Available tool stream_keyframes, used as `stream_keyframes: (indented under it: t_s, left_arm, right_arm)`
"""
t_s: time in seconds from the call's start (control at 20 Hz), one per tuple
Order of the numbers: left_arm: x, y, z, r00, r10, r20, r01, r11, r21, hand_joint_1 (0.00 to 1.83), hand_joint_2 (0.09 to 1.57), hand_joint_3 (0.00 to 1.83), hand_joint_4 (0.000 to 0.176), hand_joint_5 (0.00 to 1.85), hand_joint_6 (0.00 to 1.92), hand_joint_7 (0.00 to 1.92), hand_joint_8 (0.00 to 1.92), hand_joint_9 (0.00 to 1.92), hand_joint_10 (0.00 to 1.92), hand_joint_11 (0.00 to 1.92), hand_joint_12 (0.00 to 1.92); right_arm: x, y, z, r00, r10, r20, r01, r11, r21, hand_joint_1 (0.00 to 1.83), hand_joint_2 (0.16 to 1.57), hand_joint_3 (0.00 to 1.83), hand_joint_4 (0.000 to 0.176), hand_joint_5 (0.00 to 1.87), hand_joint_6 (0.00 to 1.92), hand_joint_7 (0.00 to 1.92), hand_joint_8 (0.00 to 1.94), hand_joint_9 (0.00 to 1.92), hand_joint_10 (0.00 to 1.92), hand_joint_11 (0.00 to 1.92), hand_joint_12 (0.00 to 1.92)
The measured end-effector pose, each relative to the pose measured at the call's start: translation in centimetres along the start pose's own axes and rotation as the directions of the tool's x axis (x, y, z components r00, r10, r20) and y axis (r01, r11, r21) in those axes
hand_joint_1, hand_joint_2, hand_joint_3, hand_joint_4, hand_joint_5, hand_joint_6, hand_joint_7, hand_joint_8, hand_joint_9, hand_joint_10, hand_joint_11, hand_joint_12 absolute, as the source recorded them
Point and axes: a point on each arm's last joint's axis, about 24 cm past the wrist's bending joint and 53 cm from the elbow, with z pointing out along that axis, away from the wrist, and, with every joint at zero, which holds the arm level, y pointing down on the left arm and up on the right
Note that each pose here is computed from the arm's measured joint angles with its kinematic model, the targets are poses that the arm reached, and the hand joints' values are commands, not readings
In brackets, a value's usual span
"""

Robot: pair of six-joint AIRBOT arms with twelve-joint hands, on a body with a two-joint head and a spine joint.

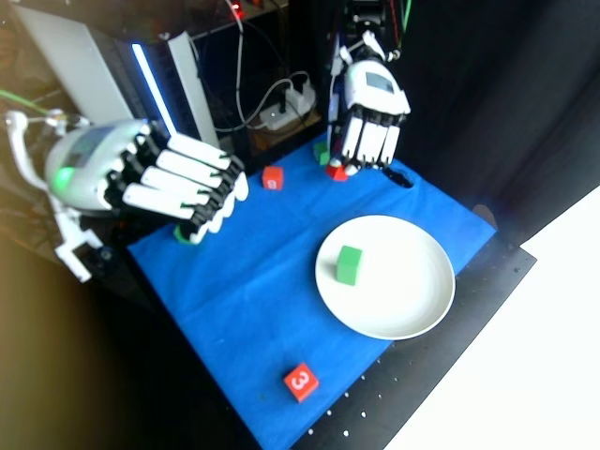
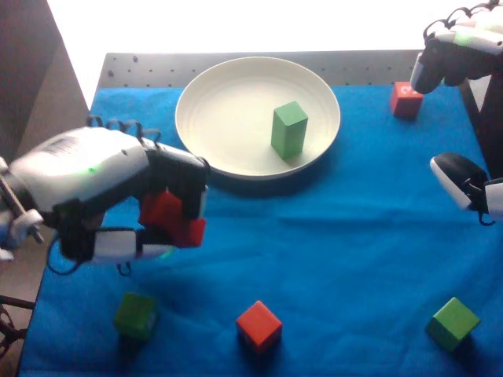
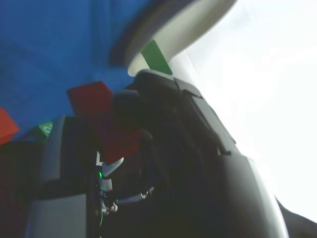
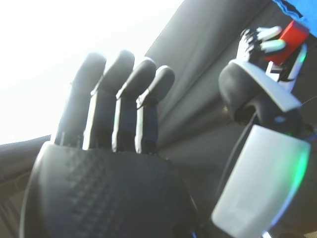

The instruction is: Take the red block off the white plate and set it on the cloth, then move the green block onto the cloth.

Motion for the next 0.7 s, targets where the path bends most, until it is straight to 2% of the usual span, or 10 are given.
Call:
stream_keyframes:
  t_s: [0.05,0.1,0.15,0.2,0.3,0.35,0.5,0.6,0.65,0.7]
  left_arm:
    - [0.7,0.0,0.0,0.9998,0.003,-0.021,-0.003,1.0,0.0,1.14,1.26,0.0,0.0,0.66,1.38,0.77,1.4,0.53,1.2,0.26,1.63]
    - [1.1,0.1,0.1,0.9994,0.002,-0.034,-0.002,1.0,-0.005,0.81,1.19,0.0,0.0,0.54,0.86,0.55,0.72,0.36,1.0,0.06,1.56]
    - [1.2,0.1,0.0,0.9993,0.002,-0.037,-0.003,1.0,-0.007,0.81,1.19,0.0,0.0,0.54,0.86,0.55,0.72,0.36,1.0,0.06,1.56]
    - [1.1,0.2,0.0,0.9994,-0.003,-0.034,0.002,0.9999,-0.011,0.74,1.16,0.0,0.007,0.54,0.55,0.53,0.5,0.33,0.89,0.01,1.52]
    - [0.9,0.2,0.0,0.9996,-0.003,-0.029,0.003,0.9999,-0.011,0.51,1.09,0.0,0.06,0.45,0.12,0.38,0.05,0.14,0.6,0.0,1.24]
    - [0.9,0.2,0.0,0.9996,-0.001,-0.029,0.001,0.9999,-0.011,0.51,1.09,0.0,0.06,0.45,0.12,0.38,0.05,0.14,0.6,0.0,1.24]
    - [0.7,-0.4,-0.1,0.9999,-0.005,-0.015,0.005,1.0,0.006,0.54,1.02,0.0,0.103,0.37,0.0,0.24,0.0,0.11,0.36,0.0,1.11]
    - [0.2,-0.4,-0.2,1.0,-0.008,0.001,0.008,0.9999,0.009,0.57,1.02,0.0,0.102,0.37,0.0,0.25,0.01,0.13,0.35,0.0,1.16]
    - [-0.1,-0.3,-0.3,0.9998,-0.014,0.016,0.014,0.9999,0.006,0.47,1.06,0.01,0.097,0.39,0.01,0.28,0.01,0.16,0.37,0.0,1.23]
    - [-0.6,-0.2,-0.3,0.9993,-0.02,0.032,0.02,0.9998,0.003,0.25,1.17,0.0,0.107,0.41,0.01,0.34,0.02,0.2,0.46,0.0,1.37]
  right_arm:
    - [0.0,0.0,0.0,1.0,0.0,0.001,0.0,1.0,0.0,1.14,0.43,0.94,0.0,0.53,1.23,0.53,1.46,0.5,1.56,0.35,1.89]
    - [0.0,0.0,0.0,1.0,0.001,0.001,-0.001,1.0,0.0,1.14,0.45,0.94,0.0,0.53,1.21,0.53,1.44,0.49,1.55,0.35,1.89]
    - [0.0,0.0,0.0,1.0,0.001,0.001,-0.001,1.0,0.0,1.14,0.45,0.94,0.0,0.53,1.21,0.53,1.44,0.49,1.55,0.35,1.89]
    - [0.0,0.0,0.0,1.0,0.0,0.001,0.0,1.0,0.0,1.15,0.45,0.95,0.0,0.54,1.22,0.54,1.45,0.49,1.56,0.36,1.91]
    - [0.0,0.0,0.0,1.0,0.0,0.001,0.0,1.0,0.0,1.13,0.47,0.9,0.0,0.53,1.22,0.53,1.42,0.5,1.53,0.37,1.86]
    - [0.0,0.0,0.0,1.0,0.0,0.001,0.0,1.0,0.0,1.13,0.47,0.9,0.0,0.53,1.22,0.53,1.42,0.5,1.53,0.37,1.86]
    - [0.0,0.0,0.0,1.0,0.0,0.001,0.0,1.0,0.0,1.14,0.47,0.88,0.0,0.51,1.22,0.51,1.44,0.49,1.55,0.36,1.88]
    - [0.0,0.0,0.0,1.0,0.0,0.002,0.0,1.0,0.001,1.15,0.47,0.89,0.0,0.51,1.24,0.52,1.44,0.48,1.56,0.36,1.89]
    - [0.0,-0.1,0.0,1.0,0.0,0.001,0.0,1.0,0.002,1.14,0.45,0.92,0.0,0.52,1.25,0.53,1.44,0.53,1.57,0.44,1.88]
    - [-0.1,-0.1,0.0,1.0,-0.001,0.002,0.001,1.0,0.001,1.11,0.42,0.96,0.0,0.5,1.22,0.5,1.4,0.52,1.59,0.48,1.91]
